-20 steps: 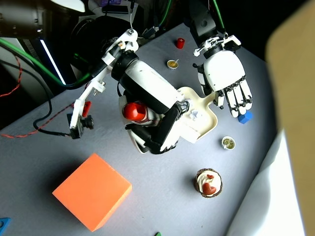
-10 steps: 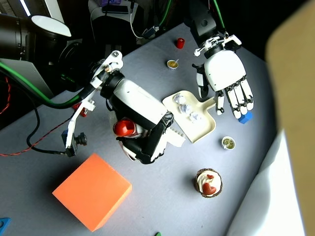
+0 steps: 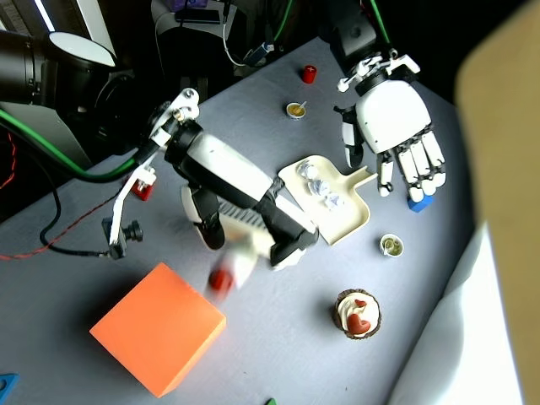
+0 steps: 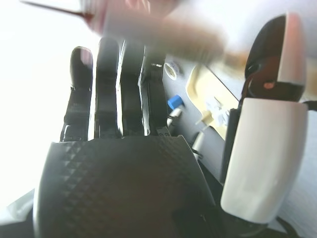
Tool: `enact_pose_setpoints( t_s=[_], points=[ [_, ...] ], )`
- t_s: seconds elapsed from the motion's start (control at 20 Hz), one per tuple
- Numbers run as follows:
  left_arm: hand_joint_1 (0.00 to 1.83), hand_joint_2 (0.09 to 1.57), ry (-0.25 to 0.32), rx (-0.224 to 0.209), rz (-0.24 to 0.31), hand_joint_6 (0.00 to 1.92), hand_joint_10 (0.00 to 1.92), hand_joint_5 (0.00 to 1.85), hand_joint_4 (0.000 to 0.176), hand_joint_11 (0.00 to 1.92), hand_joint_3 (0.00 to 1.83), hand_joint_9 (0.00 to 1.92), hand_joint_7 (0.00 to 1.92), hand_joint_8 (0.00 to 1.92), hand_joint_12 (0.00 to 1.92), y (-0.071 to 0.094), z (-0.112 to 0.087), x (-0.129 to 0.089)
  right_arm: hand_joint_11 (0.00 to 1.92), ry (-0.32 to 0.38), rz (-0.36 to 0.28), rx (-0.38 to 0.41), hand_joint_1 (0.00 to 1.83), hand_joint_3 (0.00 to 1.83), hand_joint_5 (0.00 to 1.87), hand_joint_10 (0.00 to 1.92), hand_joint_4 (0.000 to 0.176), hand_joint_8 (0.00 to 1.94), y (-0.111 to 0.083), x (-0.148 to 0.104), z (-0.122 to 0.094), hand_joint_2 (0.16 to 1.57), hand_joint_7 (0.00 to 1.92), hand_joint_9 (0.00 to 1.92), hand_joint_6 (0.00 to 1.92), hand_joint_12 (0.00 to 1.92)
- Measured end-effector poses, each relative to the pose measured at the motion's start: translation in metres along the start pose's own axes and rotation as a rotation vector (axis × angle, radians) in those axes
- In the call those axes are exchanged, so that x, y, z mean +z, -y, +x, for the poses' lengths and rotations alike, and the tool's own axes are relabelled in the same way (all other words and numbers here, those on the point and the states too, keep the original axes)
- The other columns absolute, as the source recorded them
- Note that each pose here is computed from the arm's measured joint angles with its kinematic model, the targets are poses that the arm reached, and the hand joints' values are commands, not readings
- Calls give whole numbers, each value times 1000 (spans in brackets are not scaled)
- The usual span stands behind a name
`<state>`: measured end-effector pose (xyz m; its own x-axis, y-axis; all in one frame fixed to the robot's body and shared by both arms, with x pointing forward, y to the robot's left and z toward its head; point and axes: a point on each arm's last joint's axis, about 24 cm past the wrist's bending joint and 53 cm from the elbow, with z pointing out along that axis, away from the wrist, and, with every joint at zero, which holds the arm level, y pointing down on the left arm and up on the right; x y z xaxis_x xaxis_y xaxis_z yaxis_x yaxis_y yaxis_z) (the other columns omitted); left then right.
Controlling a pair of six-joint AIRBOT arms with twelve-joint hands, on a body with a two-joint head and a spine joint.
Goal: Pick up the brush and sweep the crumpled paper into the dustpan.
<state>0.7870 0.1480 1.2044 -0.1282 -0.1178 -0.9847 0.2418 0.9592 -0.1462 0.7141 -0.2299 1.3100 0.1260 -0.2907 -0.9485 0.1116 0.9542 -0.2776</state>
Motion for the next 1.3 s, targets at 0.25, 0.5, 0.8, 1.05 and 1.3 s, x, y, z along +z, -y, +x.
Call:
enact_pose_setpoints(
  t_s=[0.25,0.5,0.8,1.05,1.3],
  points=[
    [942,1022,49,-9,6,2,0,824,86,0,0,189,241,0,582,0,-36,-4,0,-28,38,50,791,0,137,0,0,0,27,2,9,701,121,64,0,75],
    [867,1047,63,-23,12,1,2,757,95,0,2,176,224,0,498,9,-45,-6,9,-25,-114,244,780,13,103,3,0,4,35,-11,-4,734,103,59,1,66],
    [714,1002,41,-47,43,0,7,473,175,0,0,250,241,3,578,32,-36,-15,51,-212,-407,438,623,19,74,0,0,4,3,-53,25,779,86,55,1,74],
    [592,996,40,-47,33,0,0,314,169,0,0,264,239,0,703,29,-35,-16,91,-211,-413,513,595,16,56,14,0,8,33,-59,24,814,78,73,13,84],
    [650,973,36,-44,26,12,2,345,174,0,0,286,280,6,766,25,-33,-17,52,-181,-455,532,584,0,50,2,0,6,27,-79,8,801,72,60,2,58]
  ],
)
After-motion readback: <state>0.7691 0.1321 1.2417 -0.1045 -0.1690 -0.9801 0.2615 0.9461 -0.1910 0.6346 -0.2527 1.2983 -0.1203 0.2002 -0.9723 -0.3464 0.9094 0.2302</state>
